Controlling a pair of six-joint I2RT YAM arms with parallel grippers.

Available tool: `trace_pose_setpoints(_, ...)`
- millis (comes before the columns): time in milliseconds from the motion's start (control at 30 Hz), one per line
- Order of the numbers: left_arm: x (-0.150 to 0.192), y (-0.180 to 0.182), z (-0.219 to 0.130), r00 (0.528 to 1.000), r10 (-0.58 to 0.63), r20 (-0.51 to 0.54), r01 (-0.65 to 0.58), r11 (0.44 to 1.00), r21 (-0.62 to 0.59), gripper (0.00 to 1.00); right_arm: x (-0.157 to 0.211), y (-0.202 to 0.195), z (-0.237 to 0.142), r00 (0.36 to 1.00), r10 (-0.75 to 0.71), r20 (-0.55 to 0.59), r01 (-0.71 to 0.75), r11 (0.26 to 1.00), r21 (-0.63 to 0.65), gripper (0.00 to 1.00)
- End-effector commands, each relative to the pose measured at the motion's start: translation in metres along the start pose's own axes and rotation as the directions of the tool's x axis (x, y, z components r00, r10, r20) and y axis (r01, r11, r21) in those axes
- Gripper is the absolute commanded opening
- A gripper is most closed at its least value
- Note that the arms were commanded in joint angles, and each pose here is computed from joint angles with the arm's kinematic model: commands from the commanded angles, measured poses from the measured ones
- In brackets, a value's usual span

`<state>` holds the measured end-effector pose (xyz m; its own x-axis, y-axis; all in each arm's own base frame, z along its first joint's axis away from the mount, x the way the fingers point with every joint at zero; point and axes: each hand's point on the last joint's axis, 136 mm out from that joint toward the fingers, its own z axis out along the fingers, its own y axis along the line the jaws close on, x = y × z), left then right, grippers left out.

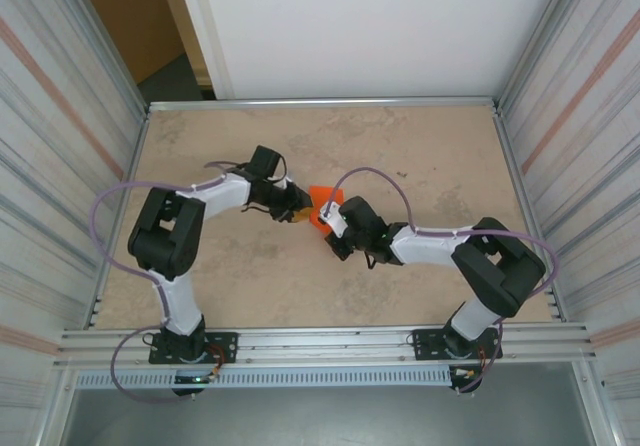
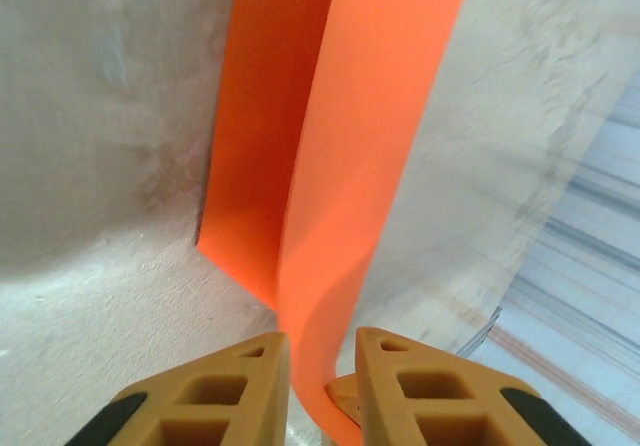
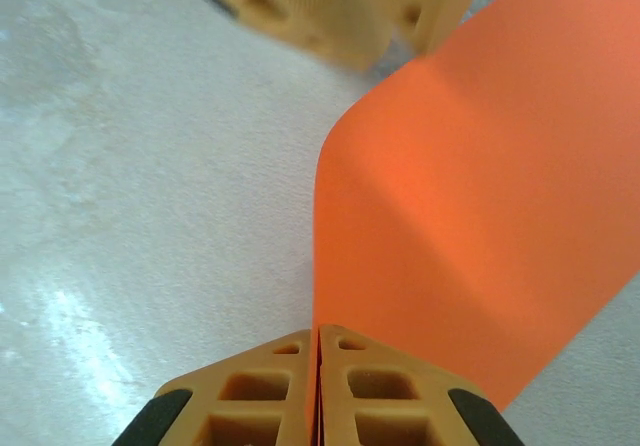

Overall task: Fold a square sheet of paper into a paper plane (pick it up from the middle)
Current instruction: Third fold the triangle at the center of the table.

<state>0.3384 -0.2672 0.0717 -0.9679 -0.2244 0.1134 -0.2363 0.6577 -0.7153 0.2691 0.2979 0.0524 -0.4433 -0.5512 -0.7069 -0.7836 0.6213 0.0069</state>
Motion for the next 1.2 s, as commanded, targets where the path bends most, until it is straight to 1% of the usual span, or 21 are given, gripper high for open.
trace_pose_setpoints(0,-0.007,-0.016,-0.022,0.997,0.045,0.06,-0.047,0.998,0.031,0.27,-0.002,0.017,-0.009,0.999,0.048,0.01,-0.046,0.992,-0.118,0.07)
trace_pose_setpoints(133,-0.009,-0.03,-0.017,0.996,0.08,0.042,-0.083,0.995,0.056,0.28,0.0,0.025,-0.01,0.997,0.073,0.0,-0.072,0.98,-0.183,0.06)
trace_pose_setpoints(300,-0.012,-0.029,0.008,0.996,0.094,-0.003,-0.094,0.995,0.01,0.23,0.005,0.031,-0.007,0.994,0.104,-0.032,-0.108,0.964,-0.243,0.06)
trace_pose_setpoints(467,-0.015,-0.012,0.029,0.996,0.076,-0.044,-0.078,0.995,-0.064,0.18,0.009,0.032,-0.004,0.989,0.136,-0.061,-0.147,0.951,-0.271,0.06)
trace_pose_setpoints(733,-0.012,0.016,0.039,0.995,0.057,-0.086,-0.071,0.984,-0.163,0.13,0.012,0.03,-0.001,0.983,0.163,-0.08,-0.179,0.943,-0.28,0.08)
trace_pose_setpoints(900,-0.008,0.027,0.044,0.993,0.057,-0.106,-0.078,0.976,-0.201,0.11,0.013,0.026,0.0,0.981,0.176,-0.083,-0.192,0.945,-0.263,0.1)
trace_pose_setpoints(1067,-0.006,0.031,0.044,0.991,0.066,-0.114,-0.09,0.971,-0.223,0.1,0.01,0.019,-0.001,0.976,0.206,-0.075,-0.218,0.943,-0.25,0.15)
trace_pose_setpoints(1100,-0.004,0.041,0.05,0.99,0.051,-0.128,-0.081,0.967,-0.241,0.09,0.009,0.019,-0.001,0.974,0.214,-0.072,-0.226,0.94,-0.255,0.16)
trace_pose_setpoints(1167,-0.004,0.044,0.051,0.99,0.047,-0.134,-0.08,0.966,-0.248,0.09,0.006,0.019,-0.003,0.973,0.223,-0.064,-0.233,0.937,-0.261,0.19)
